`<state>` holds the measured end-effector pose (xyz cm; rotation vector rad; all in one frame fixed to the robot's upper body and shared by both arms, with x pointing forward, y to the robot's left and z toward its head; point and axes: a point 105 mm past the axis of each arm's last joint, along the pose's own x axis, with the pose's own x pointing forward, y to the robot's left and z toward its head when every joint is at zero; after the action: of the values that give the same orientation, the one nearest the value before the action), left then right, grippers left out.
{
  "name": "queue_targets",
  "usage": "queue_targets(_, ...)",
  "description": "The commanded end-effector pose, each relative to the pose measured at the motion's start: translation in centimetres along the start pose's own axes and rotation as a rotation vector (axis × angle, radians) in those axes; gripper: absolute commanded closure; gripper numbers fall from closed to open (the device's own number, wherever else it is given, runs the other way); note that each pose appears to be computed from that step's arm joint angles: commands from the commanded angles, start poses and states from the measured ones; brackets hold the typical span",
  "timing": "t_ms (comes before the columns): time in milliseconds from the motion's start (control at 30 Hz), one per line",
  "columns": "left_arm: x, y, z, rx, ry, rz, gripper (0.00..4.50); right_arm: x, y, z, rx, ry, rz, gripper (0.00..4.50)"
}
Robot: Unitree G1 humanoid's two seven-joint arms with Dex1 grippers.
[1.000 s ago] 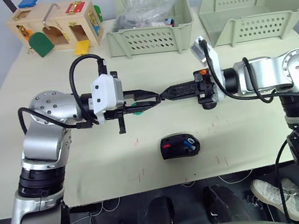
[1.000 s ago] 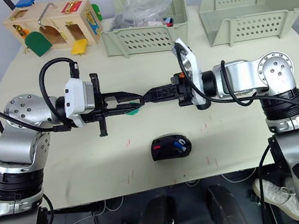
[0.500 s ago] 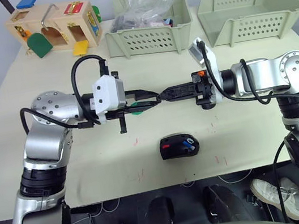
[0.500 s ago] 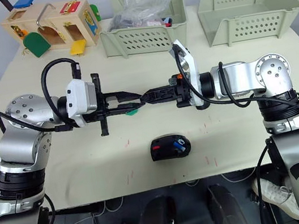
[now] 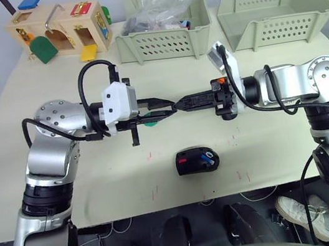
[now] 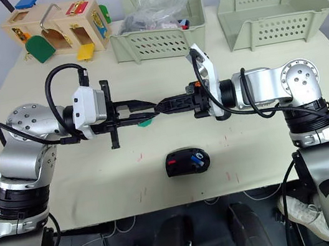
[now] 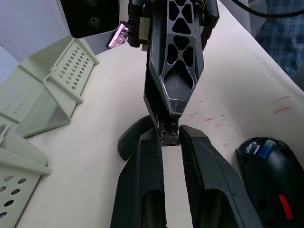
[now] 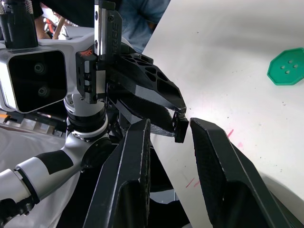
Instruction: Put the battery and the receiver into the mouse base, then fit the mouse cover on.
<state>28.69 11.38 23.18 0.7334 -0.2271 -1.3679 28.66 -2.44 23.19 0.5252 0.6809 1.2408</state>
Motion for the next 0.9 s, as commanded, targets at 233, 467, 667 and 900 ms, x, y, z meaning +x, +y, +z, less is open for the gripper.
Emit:
queue_targets(233, 0.1, 0.1, 0.7, 0.044, -0.007, 0.004, 4.46, -0.5, 1.1, 0.7, -0.018, -0.046, 0.049, 4.44)
queue_targets(467, -0.1, -0.2, 0.7, -0.066, -0.034, 0.007, 3.45, -0.7, 1.0, 0.6, -0.021, -0.038, 0.043, 4.50)
queue_targets(667, -0.9, -1.2, 0.4, -0.362, -0.080, -0.001, 0.82, -2.6, 0.0, 0.2, -0.093, 0.035, -0.098, 4.50)
queue_targets(900, -0.5, -5.2, -2.4, -0.494, -0.023, -0.115, 0.06, -5.4, 0.3, -0.8, -0.238, 0.237, -0.249, 4.50)
